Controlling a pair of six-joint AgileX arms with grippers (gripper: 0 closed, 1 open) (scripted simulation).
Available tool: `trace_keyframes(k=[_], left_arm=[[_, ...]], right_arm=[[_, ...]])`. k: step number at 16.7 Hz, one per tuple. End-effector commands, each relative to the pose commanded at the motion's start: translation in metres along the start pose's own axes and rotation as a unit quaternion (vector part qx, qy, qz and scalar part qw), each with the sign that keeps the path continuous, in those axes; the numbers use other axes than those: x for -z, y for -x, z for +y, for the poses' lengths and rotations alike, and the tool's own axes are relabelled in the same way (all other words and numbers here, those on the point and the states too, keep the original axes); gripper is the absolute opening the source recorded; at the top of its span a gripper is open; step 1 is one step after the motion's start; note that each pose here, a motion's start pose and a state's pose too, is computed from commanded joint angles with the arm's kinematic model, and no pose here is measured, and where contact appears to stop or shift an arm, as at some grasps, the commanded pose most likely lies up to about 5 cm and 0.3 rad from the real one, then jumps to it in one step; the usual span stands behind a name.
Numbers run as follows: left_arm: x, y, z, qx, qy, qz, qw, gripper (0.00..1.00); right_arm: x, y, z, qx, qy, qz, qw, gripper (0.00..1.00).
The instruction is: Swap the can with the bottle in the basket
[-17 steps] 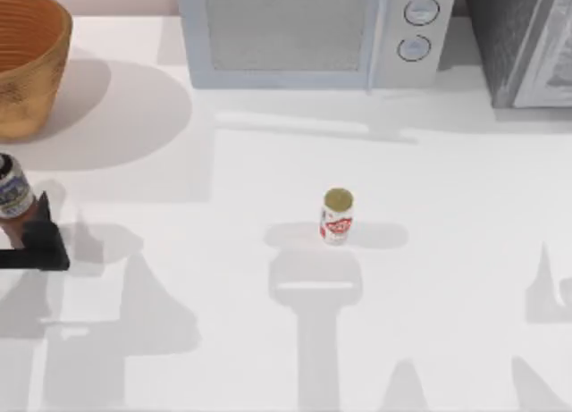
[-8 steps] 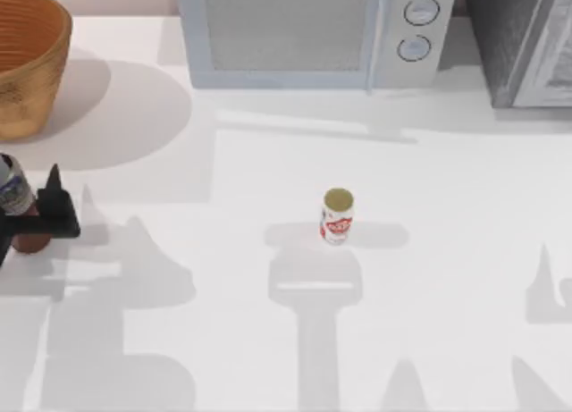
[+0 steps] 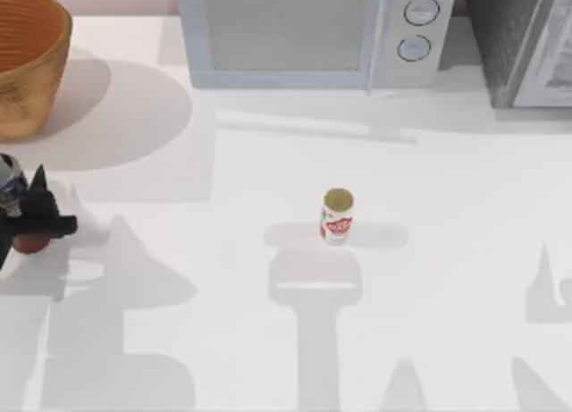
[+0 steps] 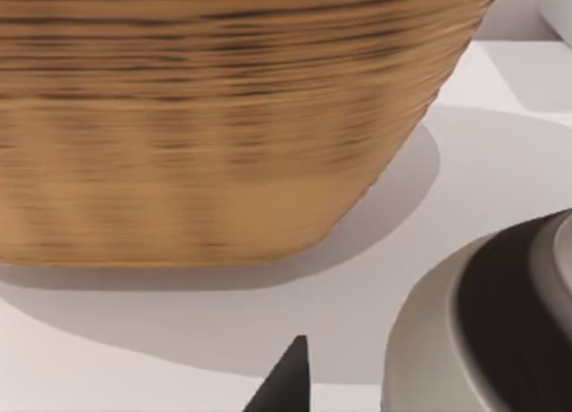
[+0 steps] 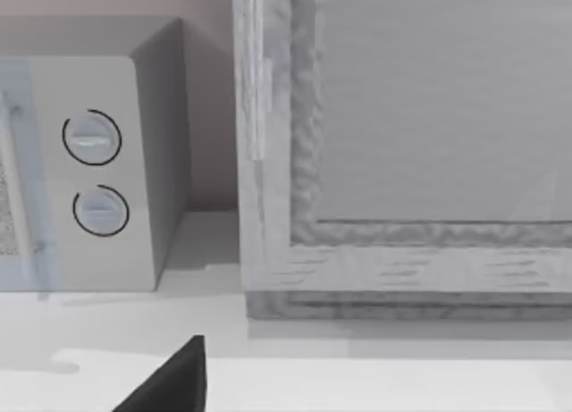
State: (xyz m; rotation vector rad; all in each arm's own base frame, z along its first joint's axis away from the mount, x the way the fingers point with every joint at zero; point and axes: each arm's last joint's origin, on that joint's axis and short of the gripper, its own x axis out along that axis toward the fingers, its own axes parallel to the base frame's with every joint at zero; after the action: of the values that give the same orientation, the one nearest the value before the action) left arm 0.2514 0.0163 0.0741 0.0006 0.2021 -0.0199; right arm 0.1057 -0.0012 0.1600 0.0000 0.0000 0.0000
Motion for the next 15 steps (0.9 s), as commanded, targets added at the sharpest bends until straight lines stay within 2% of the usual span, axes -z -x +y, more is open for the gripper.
trace_keyframes(k=[6, 15], left_arm=[[0.0, 0.0, 0.0, 0.0, 0.0, 0.0, 1.0, 0.02], [0.0, 0.0003, 0.0, 0.0, 0.0, 0.0, 1.0, 0.0]], right_arm=[[0.0, 0.0, 0.0, 0.0, 0.0, 0.0, 1.0, 1.0], [0.0, 0.0, 0.0, 0.0, 0.0, 0.0, 1.0, 1.0]])
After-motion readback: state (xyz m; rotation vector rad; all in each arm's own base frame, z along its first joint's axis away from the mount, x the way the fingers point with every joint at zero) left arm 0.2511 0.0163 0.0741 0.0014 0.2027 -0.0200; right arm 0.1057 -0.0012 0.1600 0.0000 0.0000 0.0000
